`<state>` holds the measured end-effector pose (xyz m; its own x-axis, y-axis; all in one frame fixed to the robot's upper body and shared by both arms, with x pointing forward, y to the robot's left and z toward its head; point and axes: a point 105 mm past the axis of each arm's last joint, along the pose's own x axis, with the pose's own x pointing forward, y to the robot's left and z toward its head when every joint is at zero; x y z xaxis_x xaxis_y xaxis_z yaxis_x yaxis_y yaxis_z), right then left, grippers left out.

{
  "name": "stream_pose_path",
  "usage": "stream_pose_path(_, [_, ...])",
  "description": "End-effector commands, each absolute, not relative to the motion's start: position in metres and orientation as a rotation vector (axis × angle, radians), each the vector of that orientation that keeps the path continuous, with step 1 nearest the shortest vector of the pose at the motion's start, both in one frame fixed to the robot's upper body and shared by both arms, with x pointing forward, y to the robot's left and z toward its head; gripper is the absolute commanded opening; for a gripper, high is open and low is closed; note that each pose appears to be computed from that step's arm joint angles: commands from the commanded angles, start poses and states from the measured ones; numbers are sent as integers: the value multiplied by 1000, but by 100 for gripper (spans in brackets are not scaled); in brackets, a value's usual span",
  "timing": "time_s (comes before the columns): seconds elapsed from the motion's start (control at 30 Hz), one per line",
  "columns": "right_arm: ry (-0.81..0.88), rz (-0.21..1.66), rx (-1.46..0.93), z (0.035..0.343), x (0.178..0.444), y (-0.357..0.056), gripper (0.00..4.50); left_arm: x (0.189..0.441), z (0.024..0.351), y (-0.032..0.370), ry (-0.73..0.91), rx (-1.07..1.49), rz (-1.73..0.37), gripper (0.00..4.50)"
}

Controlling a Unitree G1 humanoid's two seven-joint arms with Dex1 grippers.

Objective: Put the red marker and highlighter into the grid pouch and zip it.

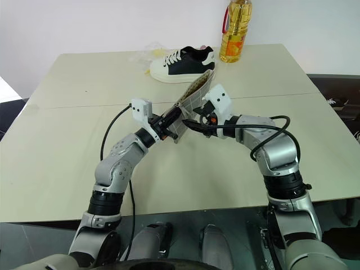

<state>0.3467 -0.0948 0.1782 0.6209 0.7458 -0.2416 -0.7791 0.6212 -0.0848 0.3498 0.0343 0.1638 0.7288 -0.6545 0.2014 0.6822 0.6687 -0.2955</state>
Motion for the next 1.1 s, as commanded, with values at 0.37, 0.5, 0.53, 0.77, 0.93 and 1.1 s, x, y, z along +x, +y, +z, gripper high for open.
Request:
stream_pose_path(0.37, [107,663,-331,205,376,-139,3,337,174,43,-139,-273,-774,0])
stream_pose_path(0.5, [67,361,-523,230,403,-208,3,332,168,55,-141,-173,-778,0])
stream_pose_path(0.53, [62,304,-549,235,407,-222,3,331,167,57,-139,-154,-782,0])
stream_pose_path(0.77, [74,233,-636,243,411,-259,3,316,154,71,-117,-34,-825,0])
stream_pose_path(0.93, [114,519,-591,221,389,-226,55,308,153,64,-115,-6,-885,36])
stream_pose_path(1.1, [228,793,-615,193,344,-217,287,299,148,60,-89,40,-931,263])
